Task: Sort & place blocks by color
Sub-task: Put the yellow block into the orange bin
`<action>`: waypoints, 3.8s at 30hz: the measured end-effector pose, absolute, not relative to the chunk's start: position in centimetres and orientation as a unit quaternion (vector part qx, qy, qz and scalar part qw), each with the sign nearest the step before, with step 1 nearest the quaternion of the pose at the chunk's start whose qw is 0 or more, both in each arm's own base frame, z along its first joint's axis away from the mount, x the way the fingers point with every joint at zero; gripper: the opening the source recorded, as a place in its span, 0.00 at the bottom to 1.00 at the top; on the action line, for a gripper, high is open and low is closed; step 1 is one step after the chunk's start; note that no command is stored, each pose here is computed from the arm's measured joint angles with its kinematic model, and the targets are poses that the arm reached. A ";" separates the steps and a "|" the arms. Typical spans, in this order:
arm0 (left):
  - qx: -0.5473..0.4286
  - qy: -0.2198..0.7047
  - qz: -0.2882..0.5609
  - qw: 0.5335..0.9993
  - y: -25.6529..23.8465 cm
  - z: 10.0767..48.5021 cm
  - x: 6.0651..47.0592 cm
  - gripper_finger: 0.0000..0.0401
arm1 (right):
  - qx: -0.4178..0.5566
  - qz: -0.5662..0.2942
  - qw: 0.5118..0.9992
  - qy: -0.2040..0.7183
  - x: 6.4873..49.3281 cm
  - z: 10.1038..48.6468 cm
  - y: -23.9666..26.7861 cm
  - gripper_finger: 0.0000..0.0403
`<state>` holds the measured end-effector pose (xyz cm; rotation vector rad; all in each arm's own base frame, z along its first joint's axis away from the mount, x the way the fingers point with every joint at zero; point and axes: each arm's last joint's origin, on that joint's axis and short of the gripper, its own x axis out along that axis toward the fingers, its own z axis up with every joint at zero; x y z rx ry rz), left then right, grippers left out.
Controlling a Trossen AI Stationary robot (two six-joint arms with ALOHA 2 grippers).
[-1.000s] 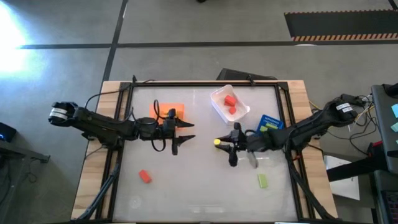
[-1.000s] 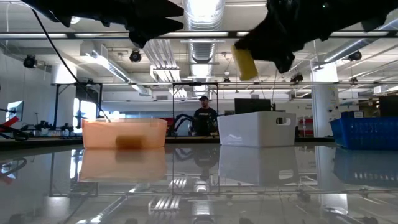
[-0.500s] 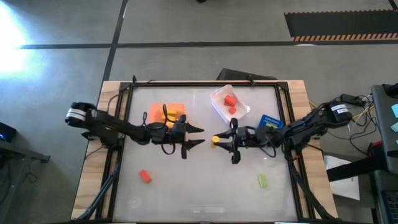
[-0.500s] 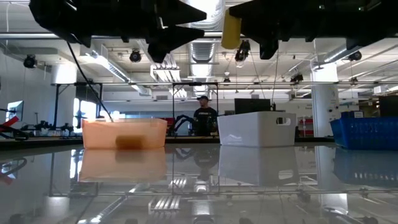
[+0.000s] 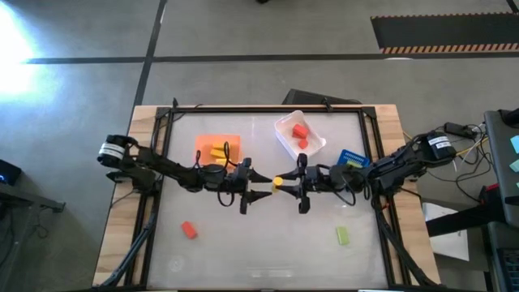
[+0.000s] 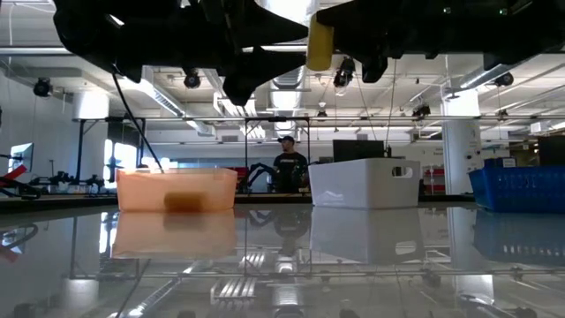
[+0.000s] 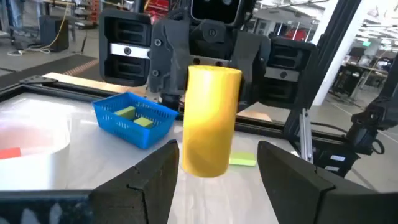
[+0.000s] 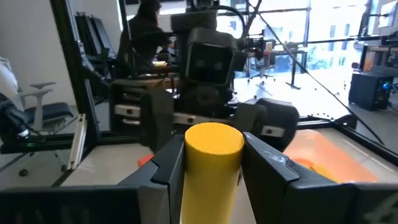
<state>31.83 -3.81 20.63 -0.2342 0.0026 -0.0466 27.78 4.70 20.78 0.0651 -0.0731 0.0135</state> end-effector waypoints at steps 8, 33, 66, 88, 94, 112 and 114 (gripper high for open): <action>-0.116 -0.007 -0.033 0.993 -3.9 20.5 32.0 0.51 | 0.032 0.007 0.999 -0.037 27.9 20.9 4.6 0.29; -0.111 -0.030 -0.038 0.993 -4.2 20.3 34.2 0.29 | 0.023 0.011 0.999 -0.041 28.4 21.6 4.8 0.32; -0.113 0.113 0.027 0.987 -2.7 20.1 32.8 0.29 | 0.046 -0.050 0.996 -0.051 28.0 22.5 4.3 0.64; 0.060 0.632 0.178 0.751 10.6 23.6 22.8 0.29 | 0.057 -0.066 0.996 -0.010 27.5 22.4 4.2 0.61; 0.024 0.669 0.150 0.728 13.0 21.9 22.2 0.29 | 0.057 -0.066 0.996 -0.008 27.5 22.4 4.2 0.60; 0.025 0.712 0.113 0.693 14.1 18.9 23.2 0.29 | 0.055 -0.067 0.996 0.009 27.5 22.0 4.2 0.60; 0.025 0.711 0.114 0.694 14.1 18.9 23.2 0.29 | 0.054 -0.067 0.996 0.014 27.5 21.9 4.2 0.60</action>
